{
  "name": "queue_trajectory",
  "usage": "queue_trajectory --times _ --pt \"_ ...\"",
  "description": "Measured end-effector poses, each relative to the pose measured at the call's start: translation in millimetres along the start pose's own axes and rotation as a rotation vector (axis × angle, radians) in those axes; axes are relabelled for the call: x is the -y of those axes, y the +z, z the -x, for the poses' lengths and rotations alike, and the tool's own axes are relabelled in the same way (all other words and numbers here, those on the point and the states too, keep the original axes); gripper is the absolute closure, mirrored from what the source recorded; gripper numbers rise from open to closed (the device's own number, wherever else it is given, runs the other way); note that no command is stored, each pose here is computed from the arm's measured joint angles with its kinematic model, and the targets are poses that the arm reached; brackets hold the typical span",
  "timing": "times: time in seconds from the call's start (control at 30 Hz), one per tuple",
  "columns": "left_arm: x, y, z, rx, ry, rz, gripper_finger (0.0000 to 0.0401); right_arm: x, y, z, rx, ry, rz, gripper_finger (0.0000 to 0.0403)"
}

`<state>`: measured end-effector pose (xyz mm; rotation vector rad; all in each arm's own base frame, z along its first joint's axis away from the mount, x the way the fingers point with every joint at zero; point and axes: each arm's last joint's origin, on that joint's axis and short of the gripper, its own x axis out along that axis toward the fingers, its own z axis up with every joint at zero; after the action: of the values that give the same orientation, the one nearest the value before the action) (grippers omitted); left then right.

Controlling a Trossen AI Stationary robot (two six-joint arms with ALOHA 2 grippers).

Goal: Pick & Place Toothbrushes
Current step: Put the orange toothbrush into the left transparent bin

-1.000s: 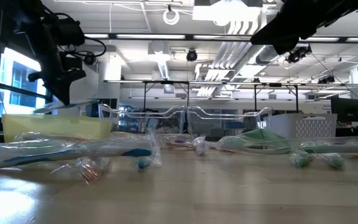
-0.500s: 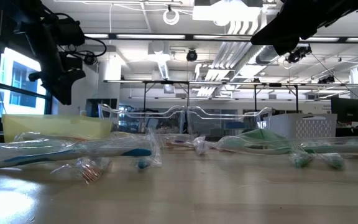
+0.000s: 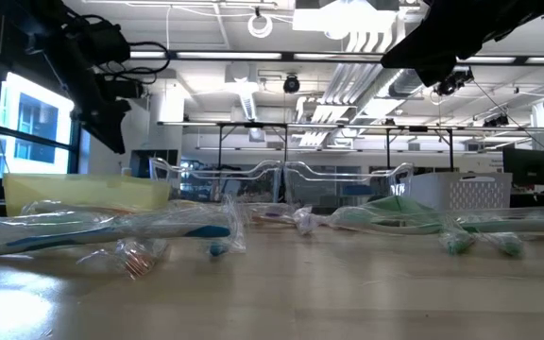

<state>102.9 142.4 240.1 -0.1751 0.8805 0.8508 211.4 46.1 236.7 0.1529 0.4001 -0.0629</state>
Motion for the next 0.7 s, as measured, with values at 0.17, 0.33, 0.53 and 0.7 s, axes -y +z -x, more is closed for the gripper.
queue_trajectory --times 0.17,0.33,0.53,0.7 --pt "17 5 2 0.04 -0.065 -0.141 0.029 0 1 0 0.008 -0.001 -0.01 0.04" --pt "40 8 6 0.075 -0.149 -0.263 0.029 -1 4 0 0.044 0.008 -0.02 0.04" --pt "66 6 24 0.162 -0.256 -0.383 0.029 -1 6 0 0.057 0.012 -0.023 0.04" --pt "83 0 47 0.256 -0.356 -0.474 0.029 -1 6 0 0.057 0.011 -0.023 0.04"
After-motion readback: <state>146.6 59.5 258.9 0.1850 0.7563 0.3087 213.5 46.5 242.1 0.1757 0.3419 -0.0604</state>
